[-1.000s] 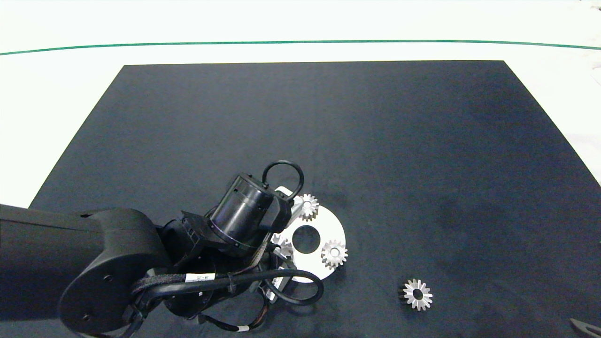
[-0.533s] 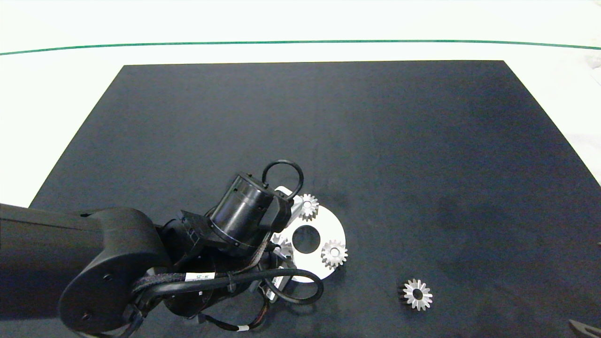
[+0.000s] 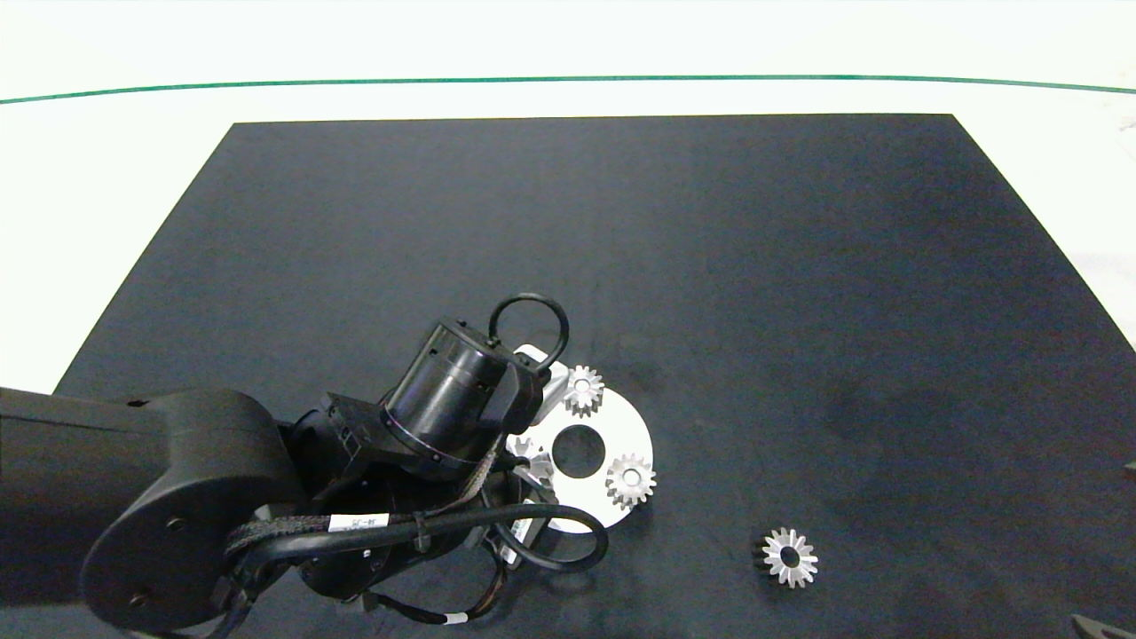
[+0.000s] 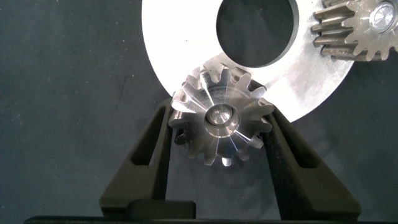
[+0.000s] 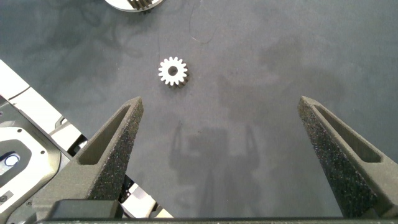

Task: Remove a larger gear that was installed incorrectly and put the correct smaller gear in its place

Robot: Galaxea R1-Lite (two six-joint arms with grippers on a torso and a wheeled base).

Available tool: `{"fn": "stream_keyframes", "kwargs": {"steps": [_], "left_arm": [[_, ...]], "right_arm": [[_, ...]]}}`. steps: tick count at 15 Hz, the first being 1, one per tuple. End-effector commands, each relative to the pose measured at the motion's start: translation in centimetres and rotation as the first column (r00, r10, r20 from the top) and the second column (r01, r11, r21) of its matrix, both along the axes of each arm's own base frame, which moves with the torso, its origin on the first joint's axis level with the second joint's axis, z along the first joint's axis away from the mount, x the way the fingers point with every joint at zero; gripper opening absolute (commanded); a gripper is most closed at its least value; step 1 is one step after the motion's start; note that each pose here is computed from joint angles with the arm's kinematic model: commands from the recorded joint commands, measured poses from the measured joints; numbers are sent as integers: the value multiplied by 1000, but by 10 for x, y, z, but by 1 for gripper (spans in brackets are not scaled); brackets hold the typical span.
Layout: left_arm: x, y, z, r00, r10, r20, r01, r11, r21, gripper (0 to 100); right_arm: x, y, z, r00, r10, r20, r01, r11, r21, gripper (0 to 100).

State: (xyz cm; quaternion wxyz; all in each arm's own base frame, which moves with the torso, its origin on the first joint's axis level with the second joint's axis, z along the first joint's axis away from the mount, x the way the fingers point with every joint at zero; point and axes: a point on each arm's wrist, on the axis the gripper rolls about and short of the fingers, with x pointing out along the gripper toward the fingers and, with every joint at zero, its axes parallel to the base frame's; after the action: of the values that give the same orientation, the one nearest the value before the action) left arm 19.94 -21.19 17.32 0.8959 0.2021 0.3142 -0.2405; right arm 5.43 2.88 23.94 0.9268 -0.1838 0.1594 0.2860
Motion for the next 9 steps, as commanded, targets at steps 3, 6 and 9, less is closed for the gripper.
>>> {"fn": "stream_keyframes", "kwargs": {"steps": [3,6,9], "left_arm": [[-7,9,16,1000,4,26,-3,1000,-26,43],[-10,13,23,999,6,40,-5,999,-39,43],[-11,15,29,999,7,44,-5,999,-45,43]], "right_arm": [[0,0,0,1000,2,-3,-2,1000,-3,100],[1,0,0,1000,2,-3,-2,1000,-3,100],[1,0,0,1000,2,-4,-2,1000,-4,100]]}}
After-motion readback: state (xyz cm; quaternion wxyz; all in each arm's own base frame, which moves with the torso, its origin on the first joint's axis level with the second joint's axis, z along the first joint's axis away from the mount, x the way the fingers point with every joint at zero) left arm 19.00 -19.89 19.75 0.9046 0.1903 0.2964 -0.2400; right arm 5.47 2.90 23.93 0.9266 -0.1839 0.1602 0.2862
